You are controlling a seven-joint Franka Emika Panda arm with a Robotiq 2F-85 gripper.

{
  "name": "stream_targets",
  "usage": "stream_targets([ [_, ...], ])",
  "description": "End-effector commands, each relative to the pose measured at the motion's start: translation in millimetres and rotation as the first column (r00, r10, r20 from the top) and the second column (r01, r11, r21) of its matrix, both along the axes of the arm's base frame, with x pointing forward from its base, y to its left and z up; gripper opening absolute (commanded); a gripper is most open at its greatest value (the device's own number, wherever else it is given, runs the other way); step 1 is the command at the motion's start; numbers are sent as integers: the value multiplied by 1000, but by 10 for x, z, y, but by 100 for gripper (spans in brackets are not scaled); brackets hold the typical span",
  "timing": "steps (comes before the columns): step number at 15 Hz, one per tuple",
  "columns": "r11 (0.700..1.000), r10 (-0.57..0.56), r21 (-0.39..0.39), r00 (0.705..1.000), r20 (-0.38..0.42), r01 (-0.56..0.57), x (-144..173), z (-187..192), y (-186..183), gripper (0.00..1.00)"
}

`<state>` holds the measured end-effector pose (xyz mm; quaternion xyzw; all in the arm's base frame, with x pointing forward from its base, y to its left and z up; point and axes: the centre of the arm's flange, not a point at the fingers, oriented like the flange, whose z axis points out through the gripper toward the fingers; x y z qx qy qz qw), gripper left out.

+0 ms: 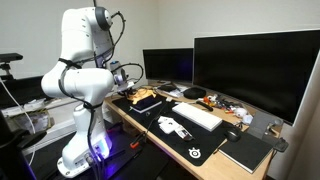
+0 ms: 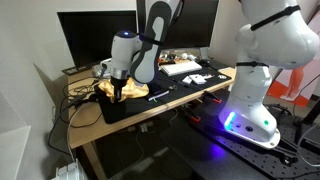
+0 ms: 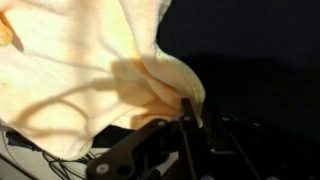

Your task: Remove the orange towel from the top of the book, lay the towel flat on the desk

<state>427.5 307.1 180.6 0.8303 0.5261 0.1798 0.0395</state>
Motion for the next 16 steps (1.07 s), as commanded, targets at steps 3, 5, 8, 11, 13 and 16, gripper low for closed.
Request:
stream_targets([
  [3,999,-34,17,999,-4,34,-157,201,-203,65],
  [5,999,-34,33,999,-1,34,-182,282,-284,80],
  [8,998,-32,51,999,5,32,-136,401,-336,99],
  [11,996,-49,78,999,12,48,-8,535,-381,100],
  [13,994,-61,93,998,12,60,83,620,-396,100],
  [16,988,-98,123,995,13,96,239,717,-426,100],
])
